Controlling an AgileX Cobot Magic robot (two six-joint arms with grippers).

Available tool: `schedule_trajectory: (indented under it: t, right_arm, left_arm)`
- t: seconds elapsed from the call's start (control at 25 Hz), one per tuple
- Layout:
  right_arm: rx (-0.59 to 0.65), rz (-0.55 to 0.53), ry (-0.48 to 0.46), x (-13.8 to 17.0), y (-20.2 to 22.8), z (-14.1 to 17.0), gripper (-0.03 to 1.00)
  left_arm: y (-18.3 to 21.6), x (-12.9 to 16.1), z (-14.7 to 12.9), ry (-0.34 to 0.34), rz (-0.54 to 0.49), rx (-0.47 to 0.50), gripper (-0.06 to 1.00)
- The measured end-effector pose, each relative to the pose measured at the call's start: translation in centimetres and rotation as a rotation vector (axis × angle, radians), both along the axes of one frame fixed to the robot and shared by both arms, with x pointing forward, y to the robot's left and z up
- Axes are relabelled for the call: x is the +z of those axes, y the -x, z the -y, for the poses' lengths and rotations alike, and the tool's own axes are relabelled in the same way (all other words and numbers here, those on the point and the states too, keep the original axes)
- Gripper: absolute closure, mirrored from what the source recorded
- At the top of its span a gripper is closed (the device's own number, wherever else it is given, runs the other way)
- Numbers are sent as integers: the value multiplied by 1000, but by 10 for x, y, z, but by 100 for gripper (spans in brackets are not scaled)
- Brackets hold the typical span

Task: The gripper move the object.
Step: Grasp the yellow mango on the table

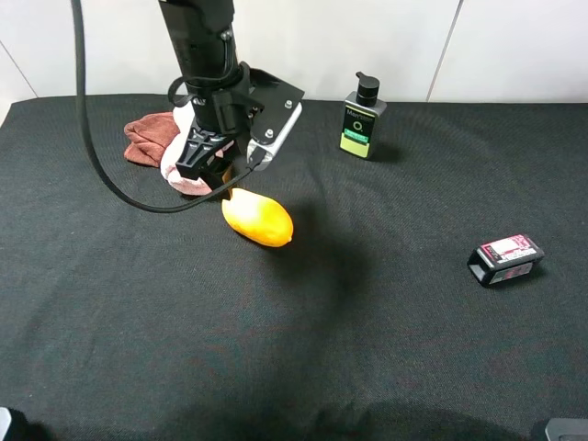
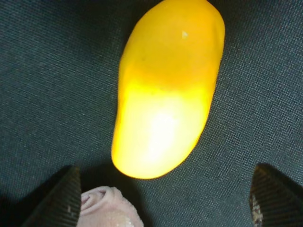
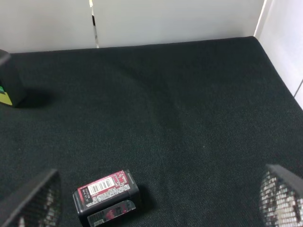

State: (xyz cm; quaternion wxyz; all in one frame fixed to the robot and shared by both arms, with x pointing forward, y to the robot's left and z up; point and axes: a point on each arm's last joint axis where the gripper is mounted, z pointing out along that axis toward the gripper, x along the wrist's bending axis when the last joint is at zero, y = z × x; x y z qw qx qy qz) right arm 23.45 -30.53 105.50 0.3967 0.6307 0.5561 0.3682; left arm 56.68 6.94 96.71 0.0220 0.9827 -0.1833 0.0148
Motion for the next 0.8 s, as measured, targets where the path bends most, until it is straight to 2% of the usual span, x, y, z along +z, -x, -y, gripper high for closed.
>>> schedule_trajectory:
  t: [0.8]
  right_arm:
    - [2, 0, -3, 0, 0, 0, 34]
  left_arm:
    - [-2, -32, 12, -33, -74, -79, 18]
